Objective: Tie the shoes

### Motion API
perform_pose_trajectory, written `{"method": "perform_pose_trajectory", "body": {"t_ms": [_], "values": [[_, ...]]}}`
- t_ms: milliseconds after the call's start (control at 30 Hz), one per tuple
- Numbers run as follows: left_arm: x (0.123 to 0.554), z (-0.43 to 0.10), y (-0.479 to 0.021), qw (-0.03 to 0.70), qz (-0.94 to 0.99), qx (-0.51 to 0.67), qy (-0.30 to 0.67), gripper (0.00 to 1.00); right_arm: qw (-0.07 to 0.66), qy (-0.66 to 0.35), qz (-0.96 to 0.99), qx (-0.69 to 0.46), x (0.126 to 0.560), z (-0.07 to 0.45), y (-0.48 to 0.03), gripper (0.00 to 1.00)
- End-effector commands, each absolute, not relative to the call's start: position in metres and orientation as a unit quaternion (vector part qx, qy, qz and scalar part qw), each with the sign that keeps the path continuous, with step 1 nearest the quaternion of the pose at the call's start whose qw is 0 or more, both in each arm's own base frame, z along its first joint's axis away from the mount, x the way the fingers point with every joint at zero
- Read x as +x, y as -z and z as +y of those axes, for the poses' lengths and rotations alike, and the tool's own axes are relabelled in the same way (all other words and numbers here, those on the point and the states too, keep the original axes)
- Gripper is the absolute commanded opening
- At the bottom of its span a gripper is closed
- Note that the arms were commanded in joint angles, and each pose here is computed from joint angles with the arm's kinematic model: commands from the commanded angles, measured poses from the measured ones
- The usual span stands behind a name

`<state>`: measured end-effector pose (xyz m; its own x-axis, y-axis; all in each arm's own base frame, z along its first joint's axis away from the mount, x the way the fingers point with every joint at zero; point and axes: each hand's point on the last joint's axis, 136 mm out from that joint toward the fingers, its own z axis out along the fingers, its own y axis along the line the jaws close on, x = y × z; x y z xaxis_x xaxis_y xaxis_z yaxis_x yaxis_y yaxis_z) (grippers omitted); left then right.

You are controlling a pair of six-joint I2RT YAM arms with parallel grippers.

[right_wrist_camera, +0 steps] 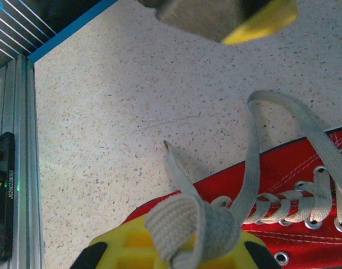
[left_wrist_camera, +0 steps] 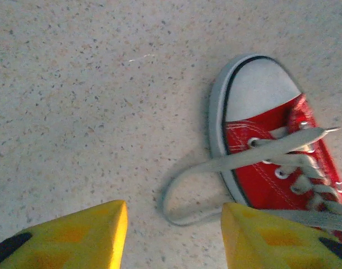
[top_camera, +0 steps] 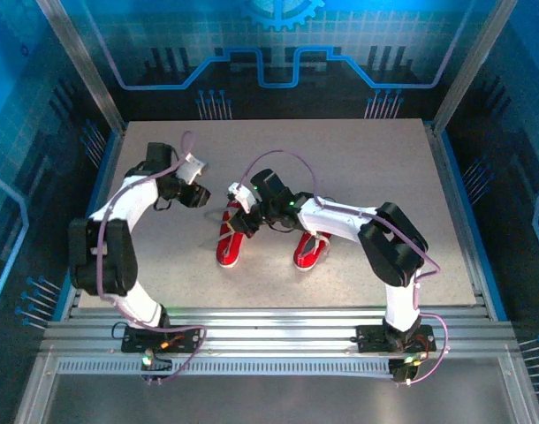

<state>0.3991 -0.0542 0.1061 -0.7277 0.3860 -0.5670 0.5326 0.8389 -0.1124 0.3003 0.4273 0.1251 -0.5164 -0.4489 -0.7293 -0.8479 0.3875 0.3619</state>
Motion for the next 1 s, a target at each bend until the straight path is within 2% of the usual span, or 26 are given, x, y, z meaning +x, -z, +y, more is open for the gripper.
{"method": "perform_pose_trajectory", "body": {"t_ms": [0, 167, 633, 700, 733, 800, 833, 967], "values": [[0.387, -0.057, -0.086, 0.208, 0.916, 0.325, 0.109, 0.53, 0.257, -0.362, 0.798, -0.407, 0.304, 0.424, -0.116, 0.00], [0.384, -0.064, -0.062, 0.174, 0.906, 0.372, 0.106, 0.60, 0.252, -0.365, 0.795, -0.414, 0.304, 0.427, -0.117, 0.00], [0.389, -0.072, 0.002, 0.073, 0.909, 0.404, 0.072, 0.61, 0.255, -0.368, 0.791, -0.416, 0.306, 0.430, -0.120, 0.00], [0.387, -0.071, 0.011, 0.052, 0.912, 0.400, 0.068, 0.52, 0.255, -0.366, 0.792, -0.416, 0.306, 0.429, -0.119, 0.00], [0.386, -0.072, 0.013, 0.046, 0.915, 0.395, 0.072, 0.40, 0.255, -0.366, 0.792, -0.416, 0.307, 0.429, -0.120, 0.00], [0.384, -0.072, 0.009, 0.045, 0.917, 0.389, 0.077, 0.03, 0.253, -0.364, 0.795, -0.413, 0.308, 0.428, -0.119, 0.00], [0.383, -0.074, 0.003, 0.055, 0.917, 0.385, 0.084, 0.00, 0.254, -0.362, 0.797, -0.412, 0.309, 0.428, -0.120, 0.00], [0.389, -0.067, -0.047, 0.152, 0.926, 0.327, 0.110, 0.00, 0.252, -0.365, 0.802, -0.400, 0.315, 0.426, -0.122, 0.00]]}}
